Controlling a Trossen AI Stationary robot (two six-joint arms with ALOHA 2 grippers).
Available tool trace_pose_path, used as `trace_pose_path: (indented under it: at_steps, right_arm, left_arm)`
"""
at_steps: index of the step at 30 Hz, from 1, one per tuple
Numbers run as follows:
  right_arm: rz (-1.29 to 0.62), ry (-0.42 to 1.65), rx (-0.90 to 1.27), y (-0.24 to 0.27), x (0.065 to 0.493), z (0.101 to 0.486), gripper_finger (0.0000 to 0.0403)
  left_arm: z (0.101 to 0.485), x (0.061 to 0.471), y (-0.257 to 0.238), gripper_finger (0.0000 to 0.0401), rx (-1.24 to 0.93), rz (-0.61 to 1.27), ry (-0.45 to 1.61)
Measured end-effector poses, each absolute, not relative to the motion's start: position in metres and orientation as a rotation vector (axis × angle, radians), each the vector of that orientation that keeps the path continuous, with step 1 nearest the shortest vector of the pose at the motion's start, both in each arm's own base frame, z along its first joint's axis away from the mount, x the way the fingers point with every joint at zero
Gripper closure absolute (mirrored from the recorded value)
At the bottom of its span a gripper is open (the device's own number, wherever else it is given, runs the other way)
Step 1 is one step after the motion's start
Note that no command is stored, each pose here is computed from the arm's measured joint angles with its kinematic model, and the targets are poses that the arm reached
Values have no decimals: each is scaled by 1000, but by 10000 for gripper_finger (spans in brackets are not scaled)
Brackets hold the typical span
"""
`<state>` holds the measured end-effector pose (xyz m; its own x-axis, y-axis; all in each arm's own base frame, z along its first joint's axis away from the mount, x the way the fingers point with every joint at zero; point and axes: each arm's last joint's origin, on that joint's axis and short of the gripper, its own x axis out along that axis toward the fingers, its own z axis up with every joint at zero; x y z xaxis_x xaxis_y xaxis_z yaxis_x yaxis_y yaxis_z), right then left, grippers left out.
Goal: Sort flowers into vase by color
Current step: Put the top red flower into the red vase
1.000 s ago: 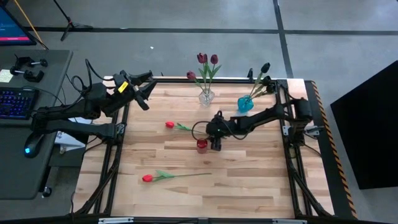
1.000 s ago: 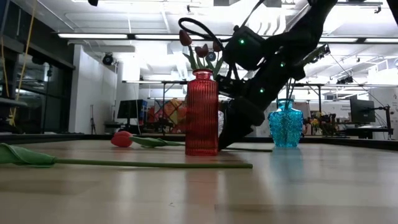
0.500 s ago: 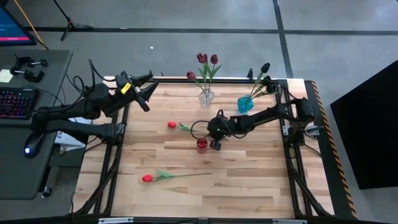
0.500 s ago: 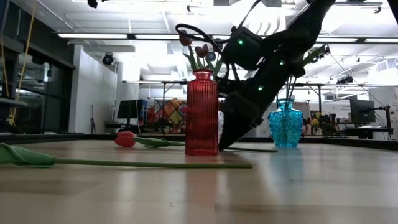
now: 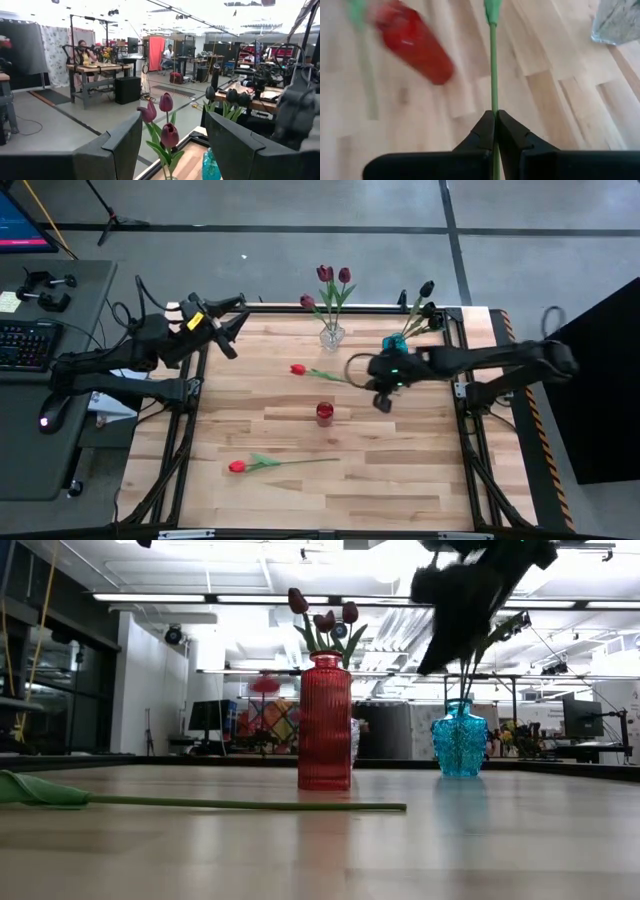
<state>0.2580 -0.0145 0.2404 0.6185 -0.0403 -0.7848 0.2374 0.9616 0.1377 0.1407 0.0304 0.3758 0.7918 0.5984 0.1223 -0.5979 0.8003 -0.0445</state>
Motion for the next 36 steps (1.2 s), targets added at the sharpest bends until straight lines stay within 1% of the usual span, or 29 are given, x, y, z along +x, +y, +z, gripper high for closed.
trace_pose_path:
  at_steps: [4,7,12,16,21,27,28,31,36]
  right_arm:
    - [-120,776,308,-5,233,273,402]
    - [-121,599,330,0,223,297,402]
    - [-170,215,258,1,230,333,403]
    - [-157,-69,193,-2,250,344,403]
    - [-119,-399,167,-10,273,333,403]
    - [-64,-728,261,-15,286,296,403]
    - [-49,-744,281,-13,289,288,403]
    - [-35,-666,297,-6,303,269,403]
    - [-32,-616,263,3,320,254,403]
  left_arm:
    - [377,138,30,194,-5,650,-140]
    - [377,138,30,194,-18,649,-146]
    - [377,139,30,194,-21,648,-146]
    - [376,141,31,194,-64,645,-161]
    - [375,148,30,194,-159,586,-181]
    - [370,160,29,194,-280,510,-172]
    - [369,162,29,194,-299,493,-168]
    - [366,167,29,194,-357,454,-160]
    - [365,175,26,194,-421,412,-170]
